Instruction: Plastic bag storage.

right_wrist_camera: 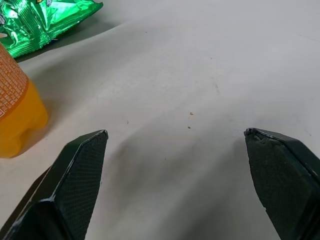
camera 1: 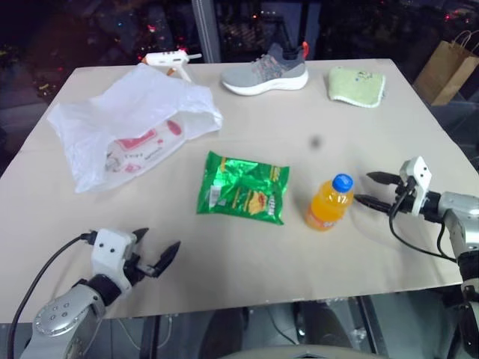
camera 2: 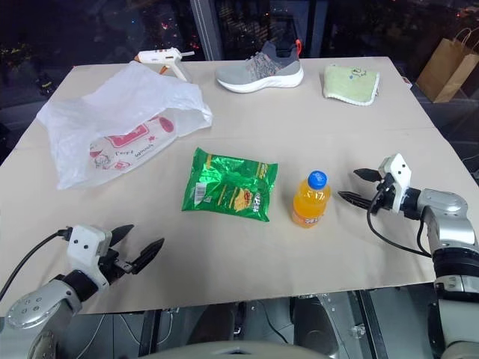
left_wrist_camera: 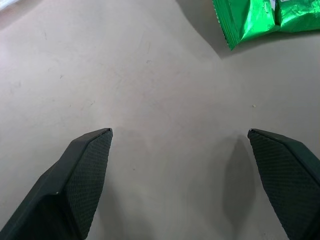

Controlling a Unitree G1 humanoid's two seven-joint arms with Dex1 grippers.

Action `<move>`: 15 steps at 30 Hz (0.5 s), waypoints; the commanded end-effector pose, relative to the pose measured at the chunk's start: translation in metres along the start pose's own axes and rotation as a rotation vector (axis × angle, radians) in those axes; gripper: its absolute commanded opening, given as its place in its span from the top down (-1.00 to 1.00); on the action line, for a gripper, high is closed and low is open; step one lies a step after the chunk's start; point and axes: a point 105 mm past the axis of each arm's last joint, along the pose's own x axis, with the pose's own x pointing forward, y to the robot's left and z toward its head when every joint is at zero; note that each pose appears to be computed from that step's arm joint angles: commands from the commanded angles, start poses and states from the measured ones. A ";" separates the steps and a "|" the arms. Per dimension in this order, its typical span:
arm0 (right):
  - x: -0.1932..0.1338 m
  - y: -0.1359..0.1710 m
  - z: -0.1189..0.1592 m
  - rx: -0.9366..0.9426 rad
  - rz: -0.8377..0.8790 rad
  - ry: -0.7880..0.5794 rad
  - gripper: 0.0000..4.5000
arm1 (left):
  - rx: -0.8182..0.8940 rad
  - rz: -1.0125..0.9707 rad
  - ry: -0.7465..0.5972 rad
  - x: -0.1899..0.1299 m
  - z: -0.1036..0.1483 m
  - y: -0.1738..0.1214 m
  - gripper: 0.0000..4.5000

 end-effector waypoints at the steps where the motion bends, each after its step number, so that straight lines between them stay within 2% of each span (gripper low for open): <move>1: -0.004 -0.004 0.014 -0.055 -0.004 -0.013 -0.97 | 0.031 -0.003 -0.048 0.000 0.011 0.000 -1.00; 15: -0.008 -0.005 0.018 -0.061 -0.038 -0.015 -0.97 | 0.035 -0.021 -0.074 0.006 0.016 0.002 -1.00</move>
